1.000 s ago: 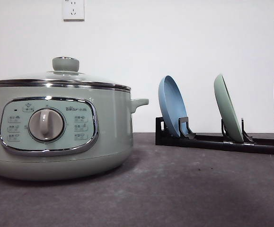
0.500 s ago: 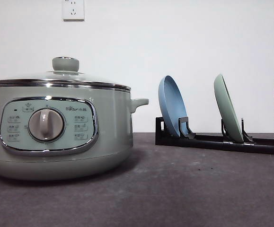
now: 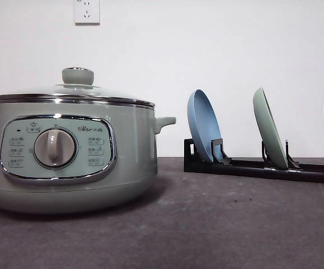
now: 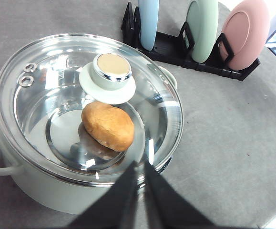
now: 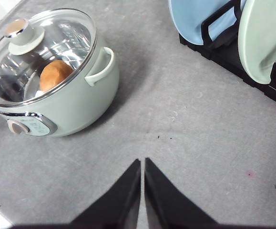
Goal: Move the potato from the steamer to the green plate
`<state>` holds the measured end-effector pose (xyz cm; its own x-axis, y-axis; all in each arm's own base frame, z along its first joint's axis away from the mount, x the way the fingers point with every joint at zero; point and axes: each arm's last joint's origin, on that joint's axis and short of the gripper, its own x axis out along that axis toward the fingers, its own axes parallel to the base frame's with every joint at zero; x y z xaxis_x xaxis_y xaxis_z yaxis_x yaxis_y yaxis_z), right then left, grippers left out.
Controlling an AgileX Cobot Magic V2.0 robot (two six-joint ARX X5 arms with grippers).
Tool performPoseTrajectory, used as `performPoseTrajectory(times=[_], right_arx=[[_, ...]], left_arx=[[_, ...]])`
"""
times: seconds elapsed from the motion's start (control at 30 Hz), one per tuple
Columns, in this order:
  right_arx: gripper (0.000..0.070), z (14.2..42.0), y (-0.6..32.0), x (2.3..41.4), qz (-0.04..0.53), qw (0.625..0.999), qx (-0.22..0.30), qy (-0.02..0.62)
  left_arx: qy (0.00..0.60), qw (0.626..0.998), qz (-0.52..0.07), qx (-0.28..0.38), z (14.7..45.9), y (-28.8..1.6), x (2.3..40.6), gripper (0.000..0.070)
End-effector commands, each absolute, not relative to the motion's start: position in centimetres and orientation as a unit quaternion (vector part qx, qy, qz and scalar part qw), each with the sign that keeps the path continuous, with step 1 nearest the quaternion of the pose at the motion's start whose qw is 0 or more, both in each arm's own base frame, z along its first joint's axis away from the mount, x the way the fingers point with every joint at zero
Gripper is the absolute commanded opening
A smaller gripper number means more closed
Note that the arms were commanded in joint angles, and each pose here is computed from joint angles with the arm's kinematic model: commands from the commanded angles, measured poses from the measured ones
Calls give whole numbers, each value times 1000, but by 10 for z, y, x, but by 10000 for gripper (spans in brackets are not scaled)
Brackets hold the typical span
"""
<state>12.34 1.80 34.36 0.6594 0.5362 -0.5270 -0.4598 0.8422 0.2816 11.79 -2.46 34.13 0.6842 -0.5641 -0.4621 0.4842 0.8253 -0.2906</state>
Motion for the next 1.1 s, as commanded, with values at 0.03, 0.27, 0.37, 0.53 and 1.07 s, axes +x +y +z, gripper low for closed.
performPoseTrajectory(times=[0.03,0.27,0.37,0.53,1.07], right_arx=[[186,349,18,124,278,912,55,298],[595,349,18,124,273,911,70,302],[595,349,18,124,273,911,71,302],[594,350,18,125,269,913,79,297],[586,387,19,200,225,920,149,284]], left_arx=[[260,918,-294,-64,348,-25,119,351],[260,918,-294,-64,348,-25,119,599],[260,918,-294,-64,348,-25,119,598],[259,918,-294,-64,348,-25,119,597],[258,918,-294,-64,348,-25,119,596]])
